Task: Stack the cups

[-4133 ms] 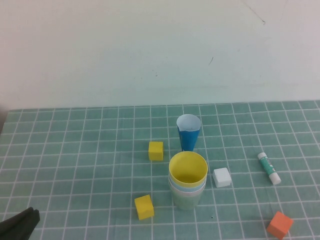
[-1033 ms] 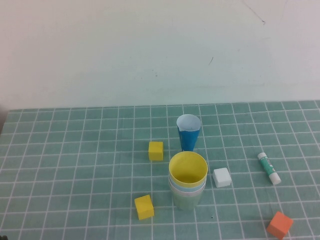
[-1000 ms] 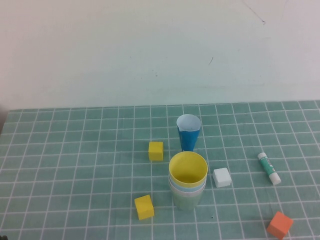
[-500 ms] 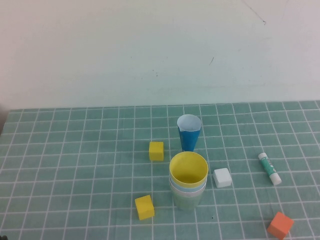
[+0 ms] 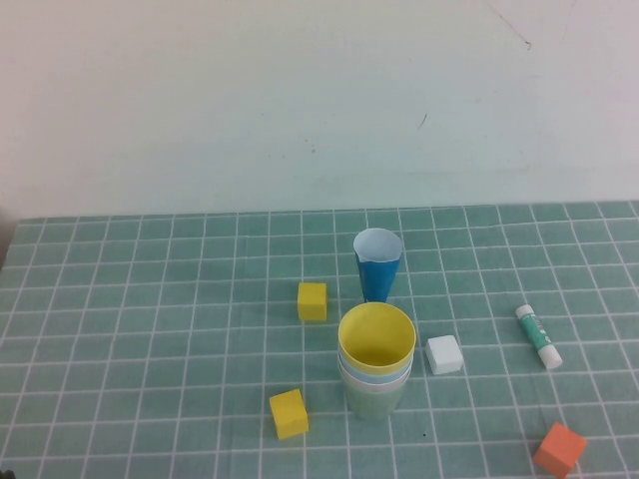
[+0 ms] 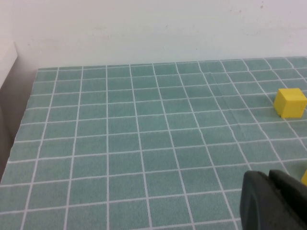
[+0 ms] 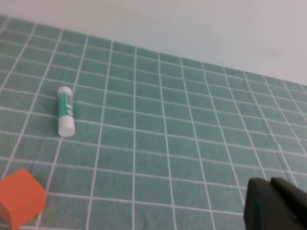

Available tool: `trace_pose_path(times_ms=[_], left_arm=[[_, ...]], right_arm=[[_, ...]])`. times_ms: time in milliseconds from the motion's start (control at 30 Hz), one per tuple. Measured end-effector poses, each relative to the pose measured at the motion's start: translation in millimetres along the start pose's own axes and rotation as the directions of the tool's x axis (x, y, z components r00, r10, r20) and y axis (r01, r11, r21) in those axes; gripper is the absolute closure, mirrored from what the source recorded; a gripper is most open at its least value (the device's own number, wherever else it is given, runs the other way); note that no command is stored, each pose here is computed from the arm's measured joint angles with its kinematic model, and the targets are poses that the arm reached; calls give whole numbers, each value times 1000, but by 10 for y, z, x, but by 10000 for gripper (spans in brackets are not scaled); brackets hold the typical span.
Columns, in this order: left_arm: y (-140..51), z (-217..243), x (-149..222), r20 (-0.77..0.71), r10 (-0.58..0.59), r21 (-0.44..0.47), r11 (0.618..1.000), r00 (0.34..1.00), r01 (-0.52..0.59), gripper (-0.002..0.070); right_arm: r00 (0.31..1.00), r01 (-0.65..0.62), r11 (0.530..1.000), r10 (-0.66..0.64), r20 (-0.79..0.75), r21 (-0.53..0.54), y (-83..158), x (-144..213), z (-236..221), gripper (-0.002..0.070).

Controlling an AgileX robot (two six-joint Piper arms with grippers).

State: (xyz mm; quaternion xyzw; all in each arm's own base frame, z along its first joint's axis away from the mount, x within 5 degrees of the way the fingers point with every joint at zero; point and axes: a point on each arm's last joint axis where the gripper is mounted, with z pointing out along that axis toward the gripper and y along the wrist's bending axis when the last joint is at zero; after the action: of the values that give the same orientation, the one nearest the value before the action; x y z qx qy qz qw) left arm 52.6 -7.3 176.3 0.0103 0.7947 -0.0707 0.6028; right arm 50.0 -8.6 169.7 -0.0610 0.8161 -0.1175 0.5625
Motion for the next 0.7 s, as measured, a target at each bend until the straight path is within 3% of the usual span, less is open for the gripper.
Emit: trace_pose_path(times_ms=[700], left_arm=[[0,-1,0,2,3,0,1000,1000,-3,676]], right_arm=[[991,-135,990,134,9,45,-14,-6,1,678]])
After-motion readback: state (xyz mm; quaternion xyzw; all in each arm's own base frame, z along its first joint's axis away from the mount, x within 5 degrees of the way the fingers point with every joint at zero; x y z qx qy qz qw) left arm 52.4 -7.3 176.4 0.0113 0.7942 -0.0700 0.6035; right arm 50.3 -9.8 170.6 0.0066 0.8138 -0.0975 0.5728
